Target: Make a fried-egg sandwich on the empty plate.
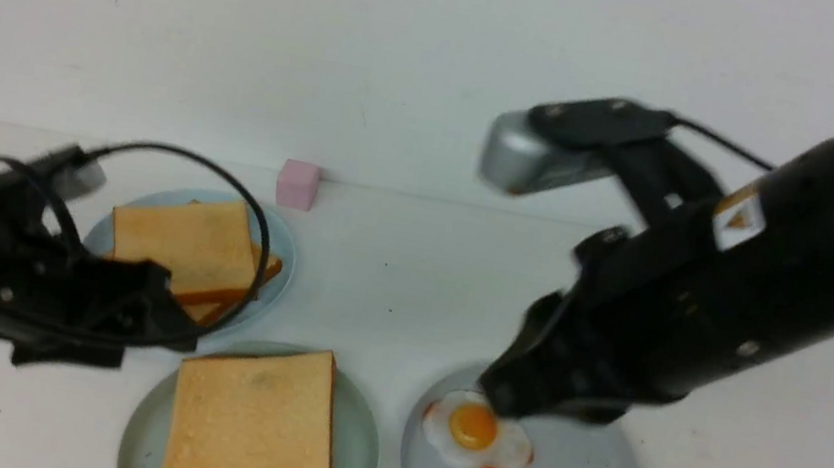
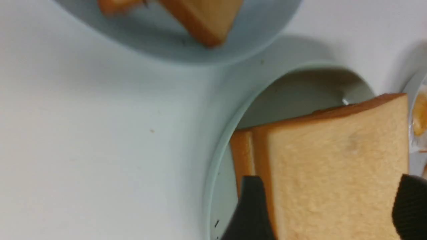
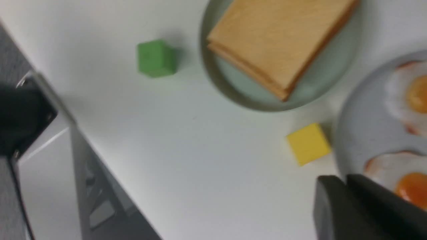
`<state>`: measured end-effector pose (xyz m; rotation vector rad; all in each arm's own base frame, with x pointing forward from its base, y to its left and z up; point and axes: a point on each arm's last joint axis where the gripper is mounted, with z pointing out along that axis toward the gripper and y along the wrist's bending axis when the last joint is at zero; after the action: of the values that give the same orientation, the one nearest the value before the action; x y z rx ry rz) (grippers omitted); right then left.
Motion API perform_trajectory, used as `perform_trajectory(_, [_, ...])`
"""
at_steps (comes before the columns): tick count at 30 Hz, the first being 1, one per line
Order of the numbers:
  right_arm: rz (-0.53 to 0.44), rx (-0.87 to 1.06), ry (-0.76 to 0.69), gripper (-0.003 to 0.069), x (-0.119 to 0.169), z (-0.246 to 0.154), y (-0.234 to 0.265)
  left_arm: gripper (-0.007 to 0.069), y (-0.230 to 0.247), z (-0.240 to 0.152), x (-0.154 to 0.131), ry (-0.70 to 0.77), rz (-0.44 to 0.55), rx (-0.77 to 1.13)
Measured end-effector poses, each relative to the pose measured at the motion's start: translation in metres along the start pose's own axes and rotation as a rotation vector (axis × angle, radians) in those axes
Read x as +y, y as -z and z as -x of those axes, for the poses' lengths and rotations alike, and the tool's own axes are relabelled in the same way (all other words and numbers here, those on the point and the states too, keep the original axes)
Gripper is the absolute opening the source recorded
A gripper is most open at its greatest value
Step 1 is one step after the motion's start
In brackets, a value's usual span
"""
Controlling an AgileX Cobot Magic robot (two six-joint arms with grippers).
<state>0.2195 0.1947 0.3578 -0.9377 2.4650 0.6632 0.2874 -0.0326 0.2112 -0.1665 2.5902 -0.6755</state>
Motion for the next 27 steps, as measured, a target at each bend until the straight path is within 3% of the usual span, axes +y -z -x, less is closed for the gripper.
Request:
perform_trajectory(2, [-0.023,-0.054,-0.055,-0.0007,-0.016,-0.001,0.010,0.0559,0.023,0.009,-0.013,-0.036,0.006,-0.016])
perform_trajectory(7, [-0.138,-0.223,-0.158,-0.0010,-0.052,-0.026,0.033,0.0501,0.084,0.004,-0.044,-0.146,-0.012,-0.062])
perform_trajectory(11, [-0.243,-0.369,-0.220,-0.0010,-0.064,-0.060,0.042,0.0351,0.118,-0.016,-0.059,-0.232,-0.029,-0.117])
perform_trajectory(12, [-0.282,-0.434,-0.234,-0.0010,-0.065,-0.078,0.044,0.0250,0.128,-0.028,-0.066,-0.288,-0.038,-0.153])
perform_trajectory(14, [-0.318,-0.488,-0.233,-0.0010,-0.064,-0.098,0.043,0.0118,0.134,-0.044,-0.074,-0.359,-0.056,-0.199])
perform_trajectory(15, [-0.321,-0.489,-0.234,-0.0010,-0.063,-0.103,0.041,0.0118,0.134,-0.047,-0.075,-0.365,-0.060,-0.199])
perform_trajectory(17, [-0.352,-0.521,-0.228,-0.0010,-0.061,-0.132,0.035,-0.0010,0.137,-0.077,-0.082,-0.494,-0.085,-0.247])
perform_trajectory(21, [-0.368,-0.531,-0.230,-0.0007,-0.057,-0.162,0.027,-0.0013,0.135,-0.110,-0.076,-0.594,-0.086,-0.278])
perform_trajectory(27, [-0.385,-0.566,-0.216,-0.0003,-0.051,-0.196,0.021,-0.0013,0.123,-0.147,-0.052,-0.491,-0.096,-0.330])
